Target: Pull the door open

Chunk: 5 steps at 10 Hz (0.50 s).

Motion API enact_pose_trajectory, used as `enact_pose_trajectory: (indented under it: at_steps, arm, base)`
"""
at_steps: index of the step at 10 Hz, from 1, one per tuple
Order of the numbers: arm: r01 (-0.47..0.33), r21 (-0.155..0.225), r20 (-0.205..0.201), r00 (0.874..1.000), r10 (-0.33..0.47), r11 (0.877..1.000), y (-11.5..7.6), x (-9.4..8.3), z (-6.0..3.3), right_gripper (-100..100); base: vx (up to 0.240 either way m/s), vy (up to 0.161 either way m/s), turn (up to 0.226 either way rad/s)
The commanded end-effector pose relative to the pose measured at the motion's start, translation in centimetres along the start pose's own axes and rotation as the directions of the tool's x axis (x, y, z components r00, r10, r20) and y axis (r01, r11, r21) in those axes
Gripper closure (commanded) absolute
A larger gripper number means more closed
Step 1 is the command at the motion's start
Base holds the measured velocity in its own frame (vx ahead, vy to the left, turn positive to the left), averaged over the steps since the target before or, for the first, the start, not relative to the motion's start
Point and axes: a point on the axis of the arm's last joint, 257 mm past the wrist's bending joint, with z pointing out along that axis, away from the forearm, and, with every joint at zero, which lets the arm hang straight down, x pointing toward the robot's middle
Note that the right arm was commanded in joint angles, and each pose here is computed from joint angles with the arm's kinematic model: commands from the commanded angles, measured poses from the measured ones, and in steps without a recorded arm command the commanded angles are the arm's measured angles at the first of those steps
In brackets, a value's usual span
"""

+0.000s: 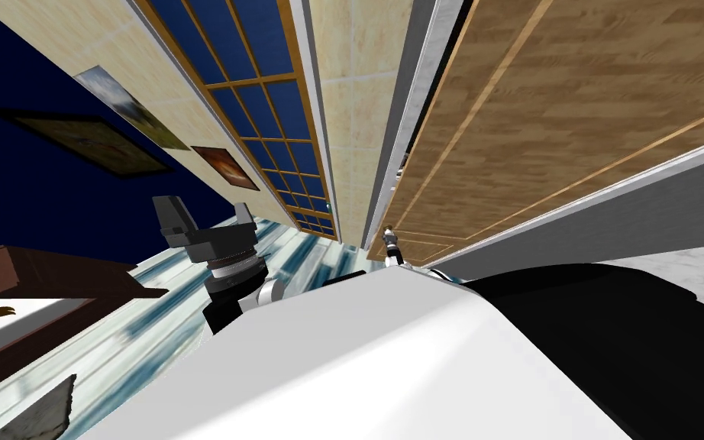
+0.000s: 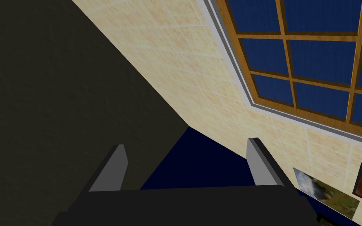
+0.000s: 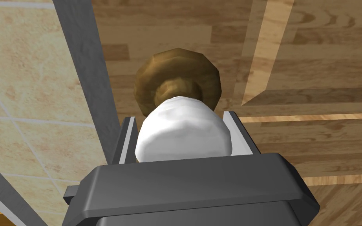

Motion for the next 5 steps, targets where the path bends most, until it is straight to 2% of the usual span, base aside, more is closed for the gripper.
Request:
enact_pose_trajectory:
  at_steps: [1, 5]
  arm:
    - [-0.004, 0.026, 0.007, 1.0, 0.004, 1.0, -0.6, -0.4, -0.4, 100]
    - [-0.013, 0.097, 0.005, 1.0, 0.012, 0.995, -1.9, -0.3, -0.84, 100]
  base:
    - [-0.243, -0.041, 0.083]
    - [-0.219, -0.011, 0.081]
